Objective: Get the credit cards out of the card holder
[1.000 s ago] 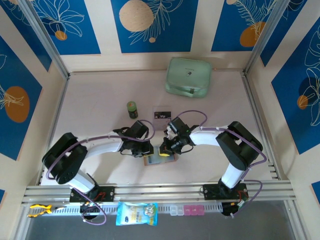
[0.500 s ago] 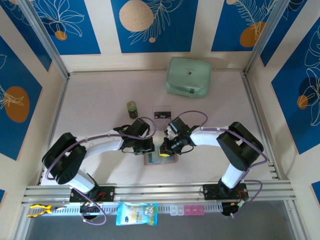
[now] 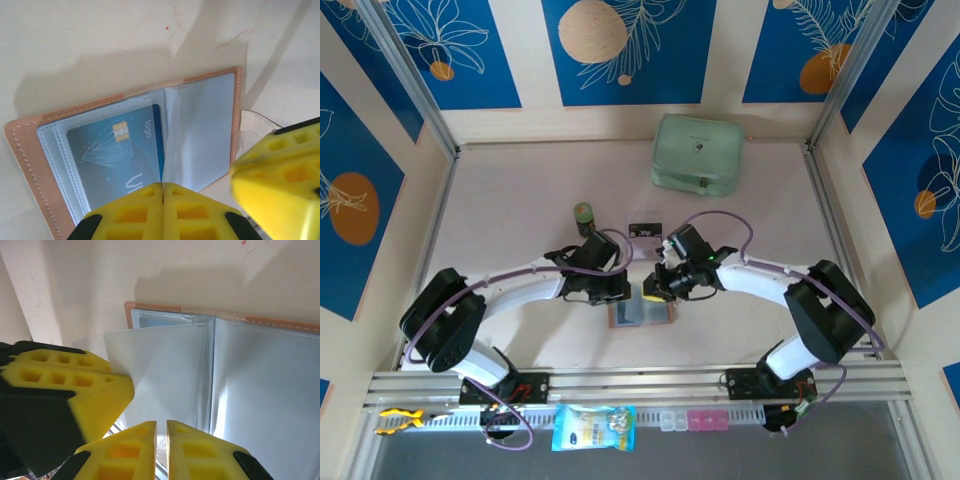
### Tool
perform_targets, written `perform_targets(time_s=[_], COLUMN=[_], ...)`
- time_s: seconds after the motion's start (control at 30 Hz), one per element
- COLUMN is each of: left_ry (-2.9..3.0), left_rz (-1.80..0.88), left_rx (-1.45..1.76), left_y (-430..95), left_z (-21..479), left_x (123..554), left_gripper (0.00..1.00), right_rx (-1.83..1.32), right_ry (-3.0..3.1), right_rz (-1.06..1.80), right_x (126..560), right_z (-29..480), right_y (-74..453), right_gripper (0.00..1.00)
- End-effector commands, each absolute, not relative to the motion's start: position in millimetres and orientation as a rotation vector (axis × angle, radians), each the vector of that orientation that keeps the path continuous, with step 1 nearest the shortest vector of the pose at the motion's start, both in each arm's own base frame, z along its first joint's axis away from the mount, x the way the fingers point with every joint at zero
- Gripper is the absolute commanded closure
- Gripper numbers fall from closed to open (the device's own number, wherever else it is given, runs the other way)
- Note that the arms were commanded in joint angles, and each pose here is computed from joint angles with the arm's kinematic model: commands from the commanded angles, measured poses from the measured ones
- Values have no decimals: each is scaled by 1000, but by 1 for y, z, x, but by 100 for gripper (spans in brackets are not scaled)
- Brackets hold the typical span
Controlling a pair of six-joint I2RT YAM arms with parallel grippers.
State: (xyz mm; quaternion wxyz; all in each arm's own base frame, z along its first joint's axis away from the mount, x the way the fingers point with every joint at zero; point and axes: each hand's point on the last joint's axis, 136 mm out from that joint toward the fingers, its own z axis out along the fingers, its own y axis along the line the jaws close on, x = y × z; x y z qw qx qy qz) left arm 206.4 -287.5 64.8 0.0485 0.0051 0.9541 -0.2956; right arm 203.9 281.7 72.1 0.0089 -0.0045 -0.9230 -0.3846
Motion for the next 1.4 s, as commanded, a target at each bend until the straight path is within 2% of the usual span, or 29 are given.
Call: perform_targets(time_s=[0.0, 0.5, 1.2, 1.37], left_ry=[2880, 2892, 2967, 2966], left_rz=[-965, -1025, -1002, -995], left_rx=[77, 189, 237, 240], left_y=[-303, -348, -380, -381], left_z=[82, 82, 43, 38], left_x=[207, 209, 213, 214], left_gripper=[90, 70, 69, 66], right_rx=[-36, -153, -221, -220], right_ry=[-2898, -2961, -2962, -2959], right_rz=[-1157, -1177, -1186, -1185], right_x=[198, 201, 187, 187], right_z=[74, 91, 88, 87], right_y=[266, 222, 202, 202], right_gripper=[86, 85, 85, 85])
